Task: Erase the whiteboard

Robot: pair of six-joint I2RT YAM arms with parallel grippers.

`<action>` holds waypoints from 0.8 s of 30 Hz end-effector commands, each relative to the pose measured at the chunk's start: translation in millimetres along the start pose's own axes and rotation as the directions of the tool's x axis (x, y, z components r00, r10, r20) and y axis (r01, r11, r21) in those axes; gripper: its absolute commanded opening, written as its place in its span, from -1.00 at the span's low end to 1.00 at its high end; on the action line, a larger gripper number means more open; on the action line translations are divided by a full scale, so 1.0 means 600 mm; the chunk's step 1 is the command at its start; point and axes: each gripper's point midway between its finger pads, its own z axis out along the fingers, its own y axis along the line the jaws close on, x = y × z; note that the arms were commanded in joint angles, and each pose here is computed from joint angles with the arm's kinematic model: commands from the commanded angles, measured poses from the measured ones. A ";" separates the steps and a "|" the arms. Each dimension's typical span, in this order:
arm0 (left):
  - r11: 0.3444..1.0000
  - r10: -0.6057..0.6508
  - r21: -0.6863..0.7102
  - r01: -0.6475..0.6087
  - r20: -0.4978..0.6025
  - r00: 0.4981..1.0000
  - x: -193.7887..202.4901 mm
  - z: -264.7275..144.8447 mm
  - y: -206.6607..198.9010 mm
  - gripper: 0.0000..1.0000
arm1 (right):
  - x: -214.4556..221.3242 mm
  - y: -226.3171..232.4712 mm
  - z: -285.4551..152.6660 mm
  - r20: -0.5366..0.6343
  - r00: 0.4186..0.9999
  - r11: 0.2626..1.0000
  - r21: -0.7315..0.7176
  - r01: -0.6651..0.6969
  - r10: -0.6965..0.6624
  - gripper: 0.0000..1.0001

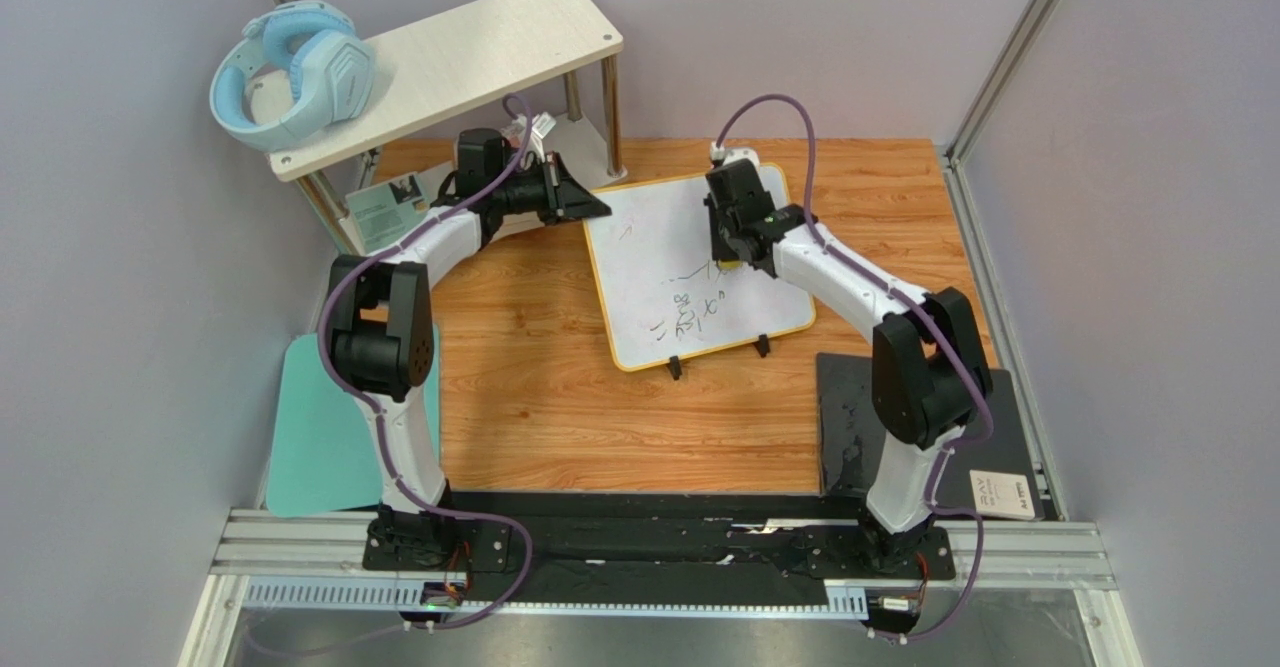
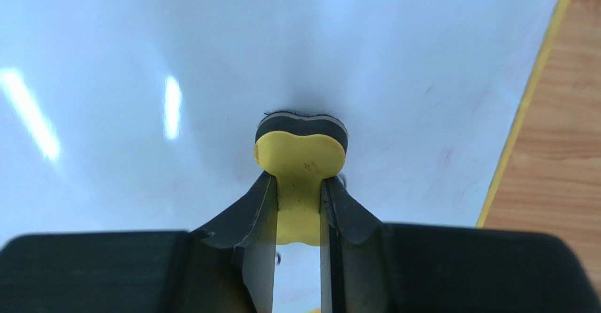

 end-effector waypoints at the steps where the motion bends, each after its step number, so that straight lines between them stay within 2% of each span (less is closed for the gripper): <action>1: 0.954 0.285 -0.119 -0.275 0.076 0.956 -0.042 0.000 0.044 -1.00 | 0.115 0.031 -0.005 -0.136 0.991 0.998 -0.069 0.009 -0.018 -1.00; 5: 0.955 0.283 -0.114 -0.274 0.077 0.956 -0.041 0.002 0.043 -1.00 | 0.127 0.091 -0.017 -0.130 0.984 0.983 -0.148 0.106 -0.125 -1.00; 9: 0.955 0.284 -0.111 -0.275 0.073 0.956 -0.038 0.005 0.041 -1.00 | 0.138 0.196 -0.035 -0.103 0.946 0.935 -0.216 0.281 -0.308 -1.00; 14: 0.954 0.286 -0.112 -0.278 0.071 0.956 -0.038 0.004 0.040 -1.00 | 0.157 0.246 -0.035 -0.105 0.912 0.901 -0.231 0.366 -0.397 -1.00; 17: 0.954 0.287 -0.115 -0.278 0.070 0.955 -0.039 0.003 0.041 -1.00 | 0.161 0.215 -0.018 -0.129 0.924 0.929 -0.141 0.342 -0.360 -1.00; 19: 0.953 0.289 -0.115 -0.280 0.071 0.955 -0.041 0.002 0.039 -1.00 | 0.152 0.173 -0.001 -0.151 0.951 0.962 -0.080 0.259 -0.269 -1.00; 20: 0.954 0.288 -0.113 -0.279 0.071 0.955 -0.040 0.002 0.039 -1.00 | 0.164 0.148 0.008 -0.178 0.953 0.970 -0.056 0.238 -0.244 -1.00; 24: 0.952 0.291 -0.116 -0.281 0.071 0.954 -0.041 0.002 0.039 -1.00 | 0.128 0.032 0.032 -0.165 0.983 0.992 0.086 0.095 -0.080 -1.00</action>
